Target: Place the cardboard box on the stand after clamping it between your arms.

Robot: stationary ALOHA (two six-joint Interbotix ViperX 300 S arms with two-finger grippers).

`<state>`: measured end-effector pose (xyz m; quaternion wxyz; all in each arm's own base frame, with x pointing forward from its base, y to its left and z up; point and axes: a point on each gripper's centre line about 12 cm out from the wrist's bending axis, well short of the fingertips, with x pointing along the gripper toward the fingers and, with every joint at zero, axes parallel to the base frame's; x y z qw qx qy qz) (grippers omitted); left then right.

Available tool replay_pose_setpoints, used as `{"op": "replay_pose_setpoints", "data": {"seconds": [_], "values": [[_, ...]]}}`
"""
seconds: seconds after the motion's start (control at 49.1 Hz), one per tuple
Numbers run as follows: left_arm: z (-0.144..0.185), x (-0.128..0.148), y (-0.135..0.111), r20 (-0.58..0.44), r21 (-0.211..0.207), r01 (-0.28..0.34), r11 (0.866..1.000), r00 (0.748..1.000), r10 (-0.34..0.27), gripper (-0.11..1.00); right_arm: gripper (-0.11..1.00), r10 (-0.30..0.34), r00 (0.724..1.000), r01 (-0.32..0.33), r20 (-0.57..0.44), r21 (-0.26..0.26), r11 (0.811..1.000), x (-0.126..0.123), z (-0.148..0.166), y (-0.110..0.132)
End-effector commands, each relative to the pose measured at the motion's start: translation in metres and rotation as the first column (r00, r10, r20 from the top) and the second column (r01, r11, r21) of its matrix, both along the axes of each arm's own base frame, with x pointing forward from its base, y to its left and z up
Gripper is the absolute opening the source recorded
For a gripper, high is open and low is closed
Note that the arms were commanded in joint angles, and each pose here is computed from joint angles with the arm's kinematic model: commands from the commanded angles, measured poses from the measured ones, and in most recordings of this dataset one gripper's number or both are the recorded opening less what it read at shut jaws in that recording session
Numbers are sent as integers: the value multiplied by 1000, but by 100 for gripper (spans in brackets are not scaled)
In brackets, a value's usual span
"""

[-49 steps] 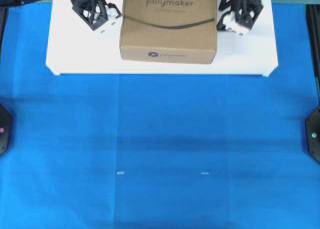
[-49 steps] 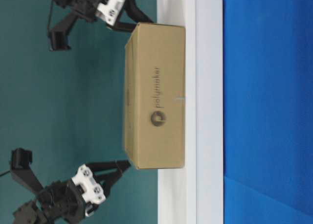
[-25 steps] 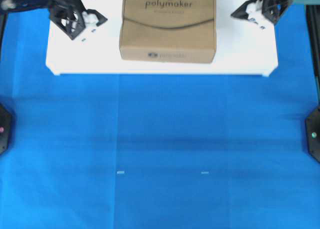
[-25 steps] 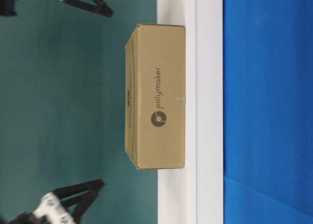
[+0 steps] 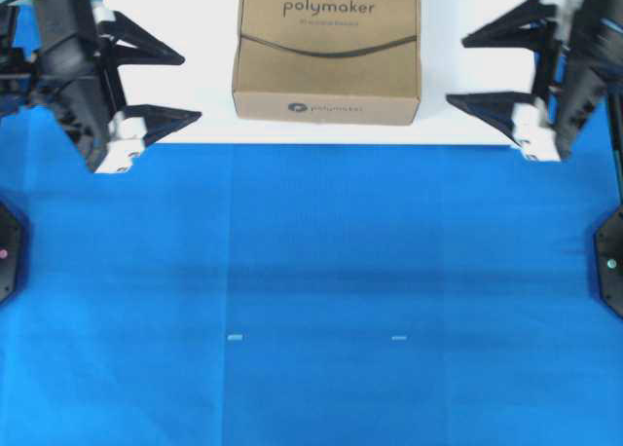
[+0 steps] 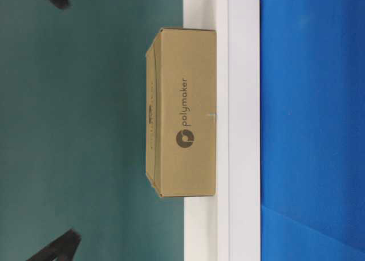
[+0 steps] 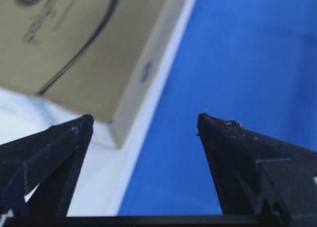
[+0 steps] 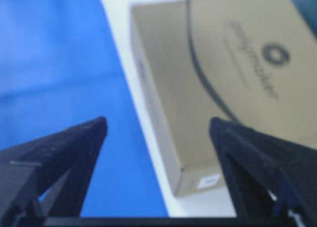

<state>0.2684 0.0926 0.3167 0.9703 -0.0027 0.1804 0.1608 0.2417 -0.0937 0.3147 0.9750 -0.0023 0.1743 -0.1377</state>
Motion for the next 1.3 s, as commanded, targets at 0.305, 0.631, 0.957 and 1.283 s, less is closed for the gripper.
{"op": "replay_pose_setpoints", "data": {"seconds": [0.305, 0.631, 0.957, 1.283], "values": [[17, -33, -40, 164, 0, 99, 995, 982, -97, 83, 96, 137, 980, -146, 146, 52, 988, -30, 8, 56], [13, -61, -68, 217, 15, 198, 980, 956, -196, 83, 96, 151, 961, -181, 234, 114, 977, -55, 1, 72], [0, -82, -70, 242, 9, 197, 980, 951, -193, 83, 96, 167, 951, -203, 259, 116, 972, -73, 0, 78], [-9, -86, -71, 248, -50, 190, 981, 953, -172, 83, 96, 177, 957, -210, 229, 132, 969, -79, -16, 80]]}}
